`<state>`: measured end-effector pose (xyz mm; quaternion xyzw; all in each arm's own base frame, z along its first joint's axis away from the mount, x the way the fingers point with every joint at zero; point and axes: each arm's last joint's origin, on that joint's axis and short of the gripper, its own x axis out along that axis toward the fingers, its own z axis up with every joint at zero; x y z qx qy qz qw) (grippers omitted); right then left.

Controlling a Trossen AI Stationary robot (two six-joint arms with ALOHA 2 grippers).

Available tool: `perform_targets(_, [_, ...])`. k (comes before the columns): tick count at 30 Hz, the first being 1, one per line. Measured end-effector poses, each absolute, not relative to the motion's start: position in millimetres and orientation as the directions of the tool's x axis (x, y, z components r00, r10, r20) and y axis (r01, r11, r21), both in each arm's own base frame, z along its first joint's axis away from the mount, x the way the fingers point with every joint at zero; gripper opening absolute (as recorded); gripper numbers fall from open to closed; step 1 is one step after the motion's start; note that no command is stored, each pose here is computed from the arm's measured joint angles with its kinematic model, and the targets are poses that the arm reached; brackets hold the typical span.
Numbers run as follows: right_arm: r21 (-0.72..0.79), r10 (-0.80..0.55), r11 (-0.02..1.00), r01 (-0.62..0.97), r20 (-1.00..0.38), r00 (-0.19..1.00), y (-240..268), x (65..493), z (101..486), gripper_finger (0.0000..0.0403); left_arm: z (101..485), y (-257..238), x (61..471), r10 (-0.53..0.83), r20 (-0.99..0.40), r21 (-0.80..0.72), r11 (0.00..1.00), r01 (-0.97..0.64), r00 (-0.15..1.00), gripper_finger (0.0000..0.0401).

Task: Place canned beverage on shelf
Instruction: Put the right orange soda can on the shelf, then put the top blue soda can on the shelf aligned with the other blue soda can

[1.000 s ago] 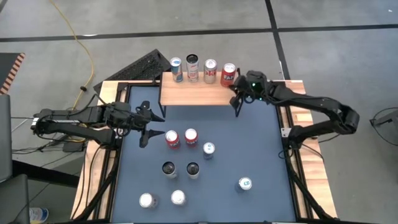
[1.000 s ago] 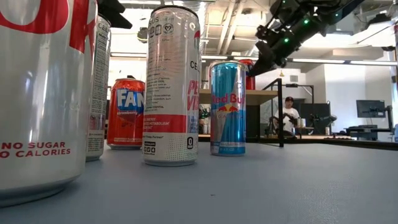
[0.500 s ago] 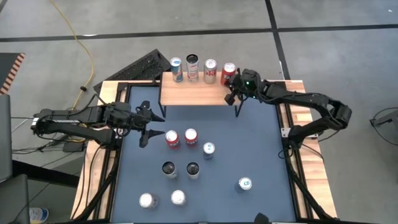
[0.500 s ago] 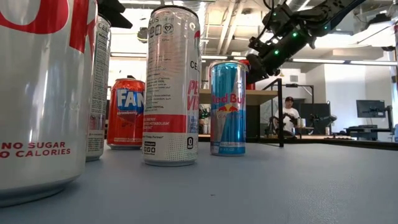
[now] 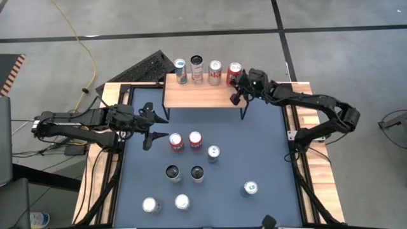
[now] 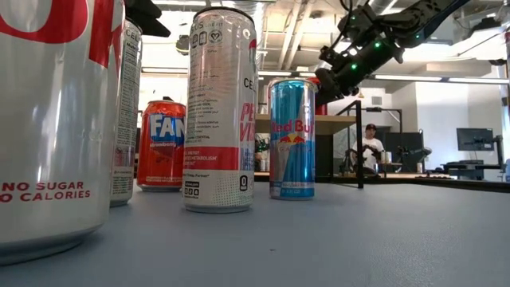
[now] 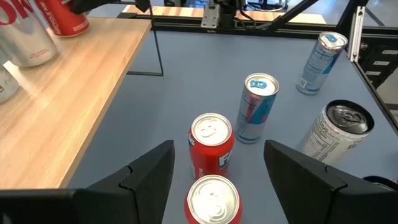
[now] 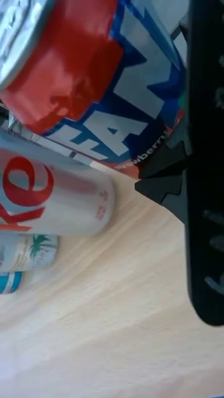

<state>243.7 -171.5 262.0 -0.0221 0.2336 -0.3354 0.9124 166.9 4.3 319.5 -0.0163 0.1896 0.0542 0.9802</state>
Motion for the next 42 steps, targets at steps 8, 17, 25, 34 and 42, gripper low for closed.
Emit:
perform_targets(8, [-0.196,-0.640,0.760,0.620,-0.392,0.661,-178,240,264,0.0000,320,4,167,0.100,-0.373,-0.011,0.994,-0.112,0.922,0.0238])
perform_targets(17, [-0.178,-0.600,0.798,0.576,-0.319,0.733,-170,250,280,0.0000,320,4,167,0.103,-0.369,-0.011,0.993,-0.115,0.924,0.0238])
perform_targets(25, [-0.262,-0.465,0.881,0.393,-0.340,0.817,-115,243,376,0.0001,325,1,166,-0.017,-0.345,-0.066,0.998,-0.006,0.938,0.0238])
perform_targets(34, [-0.179,-0.248,0.968,0.178,-0.544,0.802,-33,203,436,0.0096,337,-24,165,-0.190,-0.388,-0.034,0.981,0.192,0.902,0.0238])
perform_targets(42, [-0.094,-0.131,0.991,0.095,-0.527,0.839,13,191,443,0.0236,324,-31,182,-0.139,-0.465,-0.013,0.989,0.150,0.874,0.0247])
